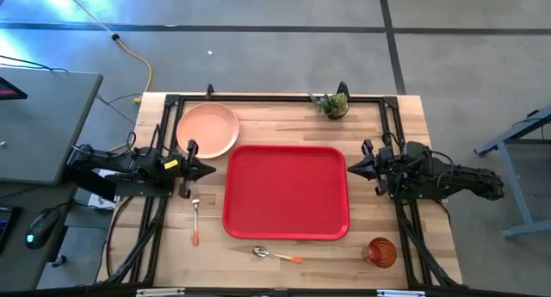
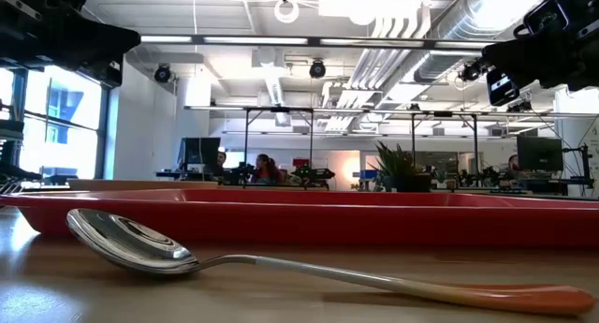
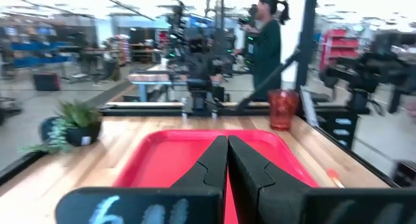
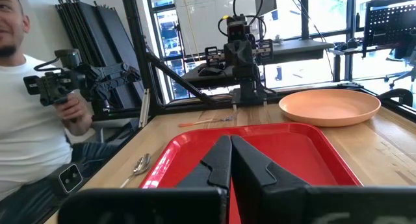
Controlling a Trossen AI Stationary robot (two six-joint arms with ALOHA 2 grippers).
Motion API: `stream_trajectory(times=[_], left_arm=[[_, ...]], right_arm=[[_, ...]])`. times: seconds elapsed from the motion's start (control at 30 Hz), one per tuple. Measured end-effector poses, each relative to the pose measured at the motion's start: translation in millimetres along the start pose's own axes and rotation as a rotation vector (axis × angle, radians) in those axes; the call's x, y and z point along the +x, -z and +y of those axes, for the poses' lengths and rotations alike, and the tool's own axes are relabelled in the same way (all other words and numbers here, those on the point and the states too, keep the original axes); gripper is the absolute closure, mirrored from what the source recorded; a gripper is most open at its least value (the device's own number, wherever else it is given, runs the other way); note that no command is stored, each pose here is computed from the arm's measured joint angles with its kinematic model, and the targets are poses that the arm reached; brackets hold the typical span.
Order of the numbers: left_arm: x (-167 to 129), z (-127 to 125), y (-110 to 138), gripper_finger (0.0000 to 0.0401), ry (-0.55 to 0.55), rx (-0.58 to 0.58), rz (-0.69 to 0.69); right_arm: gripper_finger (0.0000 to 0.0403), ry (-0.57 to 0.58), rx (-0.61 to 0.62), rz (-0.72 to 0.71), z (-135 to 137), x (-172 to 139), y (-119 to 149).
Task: Pick and place plate/cup/fork/spoon on tray
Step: Put the red glass on the top right of the red serving tray
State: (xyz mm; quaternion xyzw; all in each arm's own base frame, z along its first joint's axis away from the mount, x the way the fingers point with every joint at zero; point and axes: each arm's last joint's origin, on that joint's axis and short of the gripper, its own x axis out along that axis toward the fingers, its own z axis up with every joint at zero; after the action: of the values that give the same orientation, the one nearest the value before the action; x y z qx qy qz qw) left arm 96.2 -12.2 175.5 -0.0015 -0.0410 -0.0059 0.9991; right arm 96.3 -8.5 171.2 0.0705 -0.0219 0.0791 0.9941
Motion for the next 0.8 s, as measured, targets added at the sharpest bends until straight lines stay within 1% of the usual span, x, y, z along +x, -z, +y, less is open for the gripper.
stream_trajectory(times=[0.1, 0.23, 0.47, 0.63, 0.7, 0.8], left_arm=[[0, 2, -2, 0.0398, -0.052, -0.007, -0.025], [0, 2, -4, 0.0398, -0.056, -0.007, -0.045], [-1, 3, -11, 0.0398, -0.086, 0.110, -0.108], [-1, 3, -12, 0.0398, -0.089, 0.169, -0.115], [-1, 3, -12, 0.0398, -0.089, 0.161, -0.116], [-1, 3, -13, 0.0398, -0.090, 0.113, -0.127]], right_arm=[[0.0403, 0.000, 0.000, 0.000, 0, 0, 0], [0.0403, 0.000, -0.011, -0.001, 0, 0, 0], [0.0403, 0.000, -0.026, -0.001, 0, 0, 0], [0.0403, 0.000, -0.050, -0.001, 0, 0, 0], [0.0403, 0.000, -0.028, -0.006, 0, 0, -1], [0.0403, -0.003, 0.063, -0.020, 0, 0, -2]])
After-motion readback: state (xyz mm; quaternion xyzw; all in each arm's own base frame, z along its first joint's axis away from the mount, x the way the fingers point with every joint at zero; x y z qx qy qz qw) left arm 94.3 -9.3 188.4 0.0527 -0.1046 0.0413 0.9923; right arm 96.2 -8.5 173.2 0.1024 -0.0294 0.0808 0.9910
